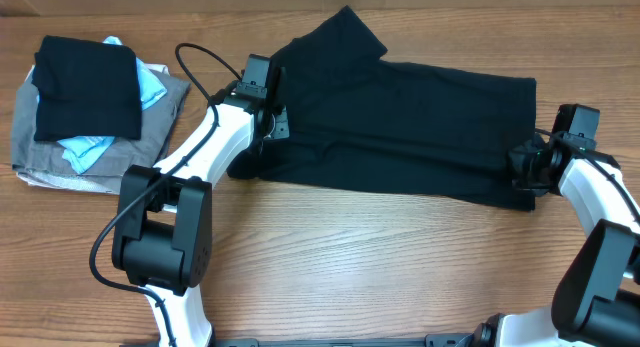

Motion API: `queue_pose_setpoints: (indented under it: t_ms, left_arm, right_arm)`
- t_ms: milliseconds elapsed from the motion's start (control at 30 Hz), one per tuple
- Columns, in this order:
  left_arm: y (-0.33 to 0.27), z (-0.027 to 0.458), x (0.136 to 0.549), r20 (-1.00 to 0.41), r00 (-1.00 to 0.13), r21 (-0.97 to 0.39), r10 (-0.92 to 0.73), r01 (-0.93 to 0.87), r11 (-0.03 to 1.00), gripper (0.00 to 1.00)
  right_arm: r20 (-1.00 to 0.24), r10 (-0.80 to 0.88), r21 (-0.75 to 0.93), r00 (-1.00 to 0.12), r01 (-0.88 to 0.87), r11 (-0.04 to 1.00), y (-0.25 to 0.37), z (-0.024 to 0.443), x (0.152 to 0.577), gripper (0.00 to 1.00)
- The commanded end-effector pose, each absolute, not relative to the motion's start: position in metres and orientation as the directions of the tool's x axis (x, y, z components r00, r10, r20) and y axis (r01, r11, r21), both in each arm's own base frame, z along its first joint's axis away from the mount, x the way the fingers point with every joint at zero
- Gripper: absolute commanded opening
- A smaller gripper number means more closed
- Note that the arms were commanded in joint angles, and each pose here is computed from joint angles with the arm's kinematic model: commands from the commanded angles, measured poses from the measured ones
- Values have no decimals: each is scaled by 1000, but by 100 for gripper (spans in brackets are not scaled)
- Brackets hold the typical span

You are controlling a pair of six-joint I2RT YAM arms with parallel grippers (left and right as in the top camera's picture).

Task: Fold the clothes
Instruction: 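Lay the folded hem down near the shoulders with both grippers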

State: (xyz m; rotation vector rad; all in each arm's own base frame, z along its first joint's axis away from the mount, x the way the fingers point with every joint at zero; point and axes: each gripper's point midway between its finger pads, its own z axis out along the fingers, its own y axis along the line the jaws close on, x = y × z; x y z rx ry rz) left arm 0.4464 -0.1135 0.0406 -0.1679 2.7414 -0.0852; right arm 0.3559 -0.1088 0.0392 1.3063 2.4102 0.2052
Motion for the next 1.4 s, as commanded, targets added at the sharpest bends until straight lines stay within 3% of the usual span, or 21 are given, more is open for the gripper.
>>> queue_pose_setpoints:
  t_ms: [0,133,167,267,333,400,433,467,500,567,600,667,767,1067,1367]
  left_arm:
    - [-105,46,459,-420,-897,-60,-141,-128,990,51]
    - [-105,71,472,-450,-880,-86,-154,-129,988,89]
    - [-106,82,475,-452,-878,-103,-160,-126,987,94]
    - [-114,126,480,-451,-876,-177,-172,-102,979,100]
    - [-120,152,479,-448,-879,-211,-166,-76,974,99]
    - [-124,168,473,-428,-891,-229,-155,-59,972,88]
    - [-124,171,469,-411,-900,-226,-149,-58,972,64]
    - [-124,170,464,-394,-907,-221,-146,-61,973,44]
    - [-123,167,458,-370,-918,-212,-143,-67,975,27]
    - [-118,157,444,-309,-941,-186,-138,-82,979,4]
    - [-116,151,438,-283,-950,-174,-136,-88,981,4]
    - [-114,136,427,-231,-964,-155,-130,-95,983,4]
    - [-111,111,415,-179,-976,-137,-128,-104,985,4]
    - [-102,48,398,-153,-980,-102,-128,-113,988,4]
    - [-88,20,395,-192,-970,-38,-151,-147,988,4]
  right_arm:
    - [-286,824,283,-489,779,560,-115,33,357,38]
    - [-329,811,322,-483,750,577,-119,47,374,64]
    - [-338,796,334,-502,726,601,-117,54,381,67]
    - [-357,749,357,-558,660,661,-114,86,397,84]
    - [-338,743,353,-578,654,669,-111,105,399,86]
    - [-298,748,339,-593,667,664,-108,119,393,86]
    - [-267,751,327,-604,677,660,-105,124,387,82]
    - [-234,755,309,-613,689,656,-102,126,379,74]
    - [-197,758,289,-622,702,651,-99,126,369,56]
    - [-118,763,245,-636,726,643,-92,119,349,34]
    - [-83,764,226,-640,735,640,-89,114,340,23]
    - [-30,765,195,-643,747,636,-84,104,325,11]
    - [3,764,176,-645,753,634,-80,85,314,4]
    - [-64,761,215,-645,736,642,-81,31,318,4]
    - [-31,762,195,-647,744,639,-77,6,306,4]
